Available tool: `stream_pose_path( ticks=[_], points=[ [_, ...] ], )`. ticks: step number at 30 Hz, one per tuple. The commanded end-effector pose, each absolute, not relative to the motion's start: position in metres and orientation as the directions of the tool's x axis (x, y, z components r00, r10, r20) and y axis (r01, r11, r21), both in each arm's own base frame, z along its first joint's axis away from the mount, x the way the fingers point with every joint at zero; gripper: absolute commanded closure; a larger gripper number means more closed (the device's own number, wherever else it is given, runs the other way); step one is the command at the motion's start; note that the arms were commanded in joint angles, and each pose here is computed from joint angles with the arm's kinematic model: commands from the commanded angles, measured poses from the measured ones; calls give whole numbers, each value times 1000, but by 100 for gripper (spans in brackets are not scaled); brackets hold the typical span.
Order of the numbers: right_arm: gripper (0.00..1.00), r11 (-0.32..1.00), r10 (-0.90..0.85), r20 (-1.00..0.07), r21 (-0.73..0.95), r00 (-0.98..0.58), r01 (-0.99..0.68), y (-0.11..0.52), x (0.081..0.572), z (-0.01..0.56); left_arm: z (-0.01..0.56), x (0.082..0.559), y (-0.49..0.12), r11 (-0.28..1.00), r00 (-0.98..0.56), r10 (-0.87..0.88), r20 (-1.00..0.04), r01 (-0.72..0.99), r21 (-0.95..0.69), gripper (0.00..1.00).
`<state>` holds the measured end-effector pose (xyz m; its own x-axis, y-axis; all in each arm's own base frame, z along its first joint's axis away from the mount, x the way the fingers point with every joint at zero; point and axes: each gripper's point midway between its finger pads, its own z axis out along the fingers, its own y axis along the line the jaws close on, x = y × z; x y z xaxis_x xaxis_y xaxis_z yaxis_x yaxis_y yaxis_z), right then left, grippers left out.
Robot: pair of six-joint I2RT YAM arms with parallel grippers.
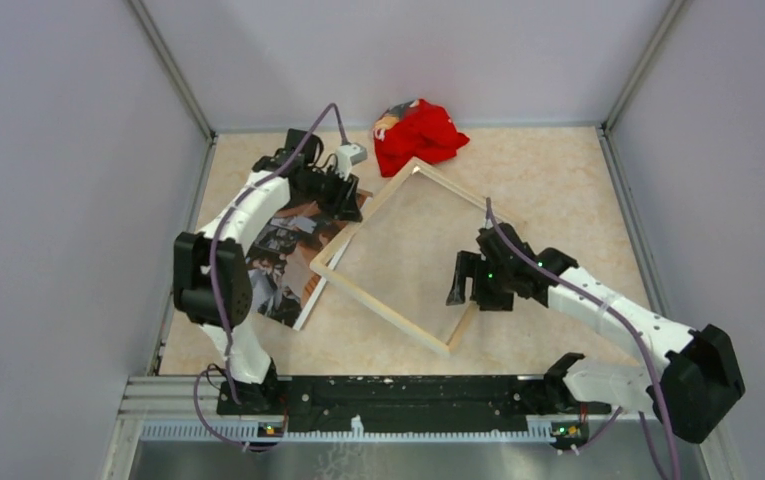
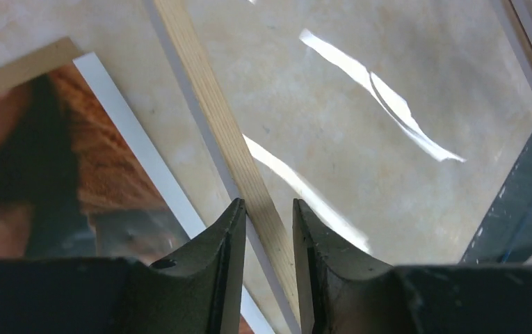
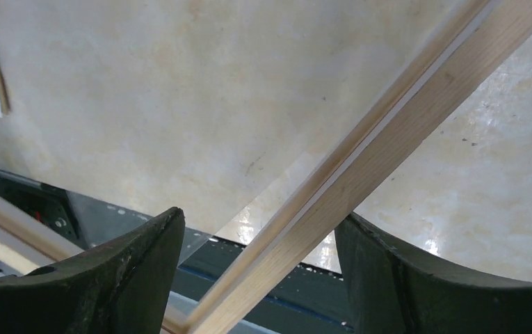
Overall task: Put the photo into the frame
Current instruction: Move the photo frame to the center of the board.
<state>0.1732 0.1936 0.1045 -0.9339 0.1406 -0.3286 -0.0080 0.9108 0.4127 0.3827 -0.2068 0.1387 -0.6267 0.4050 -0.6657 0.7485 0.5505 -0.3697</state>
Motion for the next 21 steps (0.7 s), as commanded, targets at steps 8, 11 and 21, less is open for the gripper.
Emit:
stream_pose_path(
  ticks=[8,11,21],
  points=[
    [24,815,168,-408,570,-897,-107,229,194,132,124,297,-183,473,-704,447,-551,709,-523,74],
    [24,816,211,-406,574,-889,-69,221,191,129,121,296,-186,464,-713,438,-547,701,-542,77],
    [25,817,335,-433,575,-837,30,198,195,113,111,288,-205,427,-726,440,-529,687,-588,83]
  ],
)
